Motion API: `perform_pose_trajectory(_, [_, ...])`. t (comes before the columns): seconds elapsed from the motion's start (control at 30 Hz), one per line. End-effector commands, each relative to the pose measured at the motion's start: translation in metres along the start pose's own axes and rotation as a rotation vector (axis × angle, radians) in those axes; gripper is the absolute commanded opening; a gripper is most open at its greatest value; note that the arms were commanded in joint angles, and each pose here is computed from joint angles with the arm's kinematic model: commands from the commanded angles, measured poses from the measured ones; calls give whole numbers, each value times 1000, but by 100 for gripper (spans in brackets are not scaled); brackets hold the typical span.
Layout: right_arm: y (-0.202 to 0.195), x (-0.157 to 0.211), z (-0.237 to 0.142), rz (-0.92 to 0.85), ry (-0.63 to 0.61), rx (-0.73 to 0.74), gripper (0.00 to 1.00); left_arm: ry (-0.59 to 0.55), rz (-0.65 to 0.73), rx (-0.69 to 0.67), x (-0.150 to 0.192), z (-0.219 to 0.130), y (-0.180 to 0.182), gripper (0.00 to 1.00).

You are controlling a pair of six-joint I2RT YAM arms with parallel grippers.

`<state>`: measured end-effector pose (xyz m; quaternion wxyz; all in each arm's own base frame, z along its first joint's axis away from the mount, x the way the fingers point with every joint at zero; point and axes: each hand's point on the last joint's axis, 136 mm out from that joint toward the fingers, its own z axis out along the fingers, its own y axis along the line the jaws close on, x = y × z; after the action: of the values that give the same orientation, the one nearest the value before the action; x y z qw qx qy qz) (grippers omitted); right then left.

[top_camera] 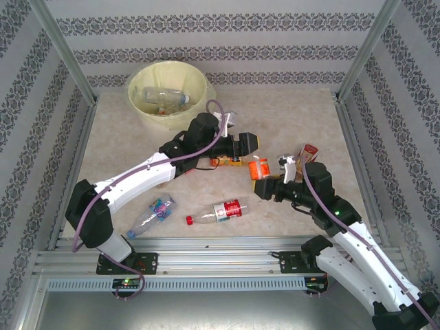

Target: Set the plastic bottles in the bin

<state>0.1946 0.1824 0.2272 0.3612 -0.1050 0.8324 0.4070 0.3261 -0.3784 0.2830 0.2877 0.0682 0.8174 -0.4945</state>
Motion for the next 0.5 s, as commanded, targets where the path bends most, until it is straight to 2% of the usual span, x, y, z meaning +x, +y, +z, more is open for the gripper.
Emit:
perform_pose_trajectory(0.0, [11, -1, 1, -13, -3, -51, 62, -57, -23, 94, -18, -1, -16, 81])
perform_pose_trajectory(0.23, [7, 4, 8, -23, 23, -33, 61, -64, -24, 103, -20, -3, -17, 59])
perform_pose_trajectory(0.47, [5, 5, 11, -29, 27, -14, 62, -59, -13, 110, -20, -4, -18, 46])
